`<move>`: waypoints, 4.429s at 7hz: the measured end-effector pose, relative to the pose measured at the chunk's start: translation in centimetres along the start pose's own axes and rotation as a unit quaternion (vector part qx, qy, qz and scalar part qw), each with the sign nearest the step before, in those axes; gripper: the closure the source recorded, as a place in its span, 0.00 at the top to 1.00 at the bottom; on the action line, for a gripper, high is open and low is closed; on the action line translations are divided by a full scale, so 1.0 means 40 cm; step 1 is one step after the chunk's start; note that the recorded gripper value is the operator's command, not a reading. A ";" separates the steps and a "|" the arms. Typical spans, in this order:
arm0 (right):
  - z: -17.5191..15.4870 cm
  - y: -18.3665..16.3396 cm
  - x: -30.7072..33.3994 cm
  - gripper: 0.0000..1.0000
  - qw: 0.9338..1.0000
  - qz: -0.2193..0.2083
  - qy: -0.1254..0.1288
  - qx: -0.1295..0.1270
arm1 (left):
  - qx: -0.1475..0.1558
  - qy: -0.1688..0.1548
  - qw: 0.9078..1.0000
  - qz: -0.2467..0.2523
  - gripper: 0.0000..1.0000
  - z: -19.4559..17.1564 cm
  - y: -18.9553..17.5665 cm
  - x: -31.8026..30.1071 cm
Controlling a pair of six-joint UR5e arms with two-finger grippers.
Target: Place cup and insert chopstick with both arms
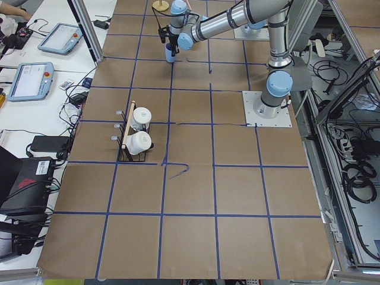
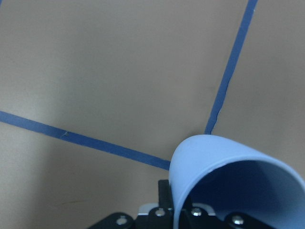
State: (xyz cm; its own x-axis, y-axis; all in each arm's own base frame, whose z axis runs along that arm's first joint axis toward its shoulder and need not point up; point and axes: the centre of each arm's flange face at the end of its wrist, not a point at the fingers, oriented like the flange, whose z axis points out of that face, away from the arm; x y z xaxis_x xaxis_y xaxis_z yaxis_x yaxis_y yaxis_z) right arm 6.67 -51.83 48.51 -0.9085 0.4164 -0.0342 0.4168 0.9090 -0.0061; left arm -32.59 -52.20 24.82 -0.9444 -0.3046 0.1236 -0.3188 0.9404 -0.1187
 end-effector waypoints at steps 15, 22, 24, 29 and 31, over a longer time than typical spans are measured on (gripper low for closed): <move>0.019 0.282 -0.631 0.00 0.955 -0.210 -0.063 0.201 | -0.004 -0.030 0.992 0.123 1.00 -0.744 -0.177 -0.408; 0.098 0.267 -0.648 0.88 0.959 -0.201 -0.061 0.191 | 0.001 -0.045 0.988 0.149 1.00 -0.754 -0.153 -0.390; 0.095 0.265 -0.649 1.00 0.957 -0.201 -0.064 0.198 | -0.007 -0.048 0.987 0.156 1.00 -0.752 -0.144 -0.391; 0.009 0.192 -0.550 1.00 0.970 -0.189 -0.037 0.147 | -0.026 -0.050 0.986 0.158 1.00 -0.736 -0.130 -0.395; -0.005 0.108 -0.408 1.00 0.977 -0.198 -0.013 0.074 | -0.021 -0.049 0.987 0.153 1.00 -0.742 -0.147 -0.405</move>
State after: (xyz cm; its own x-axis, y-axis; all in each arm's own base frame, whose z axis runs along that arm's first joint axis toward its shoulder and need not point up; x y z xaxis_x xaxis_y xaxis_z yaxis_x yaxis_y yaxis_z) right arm 23.30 -54.70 49.24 -0.9992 0.0303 -0.0256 0.0342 0.9851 -0.1685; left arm -13.04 -48.29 52.77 -0.9998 -0.0169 -0.0085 -0.0160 0.9954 -0.0940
